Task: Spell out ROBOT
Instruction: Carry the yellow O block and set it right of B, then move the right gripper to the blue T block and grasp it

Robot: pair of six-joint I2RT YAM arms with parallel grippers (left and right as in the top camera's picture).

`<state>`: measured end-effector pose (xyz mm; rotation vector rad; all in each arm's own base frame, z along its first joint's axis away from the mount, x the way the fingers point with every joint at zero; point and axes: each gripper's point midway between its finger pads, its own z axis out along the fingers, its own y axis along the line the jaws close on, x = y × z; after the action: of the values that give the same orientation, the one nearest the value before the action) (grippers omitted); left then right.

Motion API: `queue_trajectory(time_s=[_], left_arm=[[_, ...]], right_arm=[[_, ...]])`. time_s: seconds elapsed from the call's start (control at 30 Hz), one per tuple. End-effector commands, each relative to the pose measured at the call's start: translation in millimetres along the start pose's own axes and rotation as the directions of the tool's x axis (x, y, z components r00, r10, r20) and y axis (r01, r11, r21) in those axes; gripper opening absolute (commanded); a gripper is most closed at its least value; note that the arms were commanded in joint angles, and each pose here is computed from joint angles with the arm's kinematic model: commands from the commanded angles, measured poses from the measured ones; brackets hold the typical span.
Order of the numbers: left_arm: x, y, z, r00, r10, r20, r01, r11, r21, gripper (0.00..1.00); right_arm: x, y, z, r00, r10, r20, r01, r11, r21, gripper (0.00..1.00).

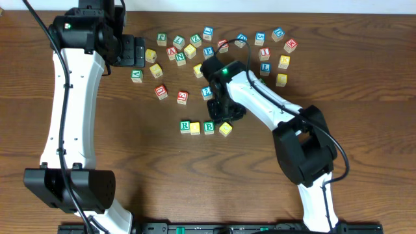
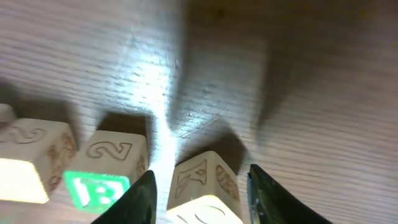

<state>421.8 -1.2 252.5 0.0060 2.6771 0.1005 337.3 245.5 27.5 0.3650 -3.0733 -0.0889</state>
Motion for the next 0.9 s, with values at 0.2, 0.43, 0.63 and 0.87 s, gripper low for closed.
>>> queue_trajectory(time_s=[0.2,0.43,0.63,0.87], left_arm=[[1,1,2,1.0,0.01,-0.008,-0.01,1.0,-0.005,0.98],[1,1,2,1.0,0.01,-0.008,-0.01,1.0,-0.005,0.98],[1,1,2,1.0,0.01,-0.008,-0.01,1.0,-0.005,0.98],[1,1,2,1.0,0.01,-0.008,-0.01,1.0,-0.005,0.98]], right_arm=[[-66,-53,-85,0.943,0.003,0.332,-0.003,1.0,0.0,0.53],[-103,-99,-96,0.894,0.006,0.447,-0.013,1.0,0.012,0.54],[-85,-105,-81,0.921,-0.173,0.349,0.165,0.985,0.054,0.54],[-61,-104,-59,0.82,-0.541,0.187,0.526,0.841,0.127,0.61]])
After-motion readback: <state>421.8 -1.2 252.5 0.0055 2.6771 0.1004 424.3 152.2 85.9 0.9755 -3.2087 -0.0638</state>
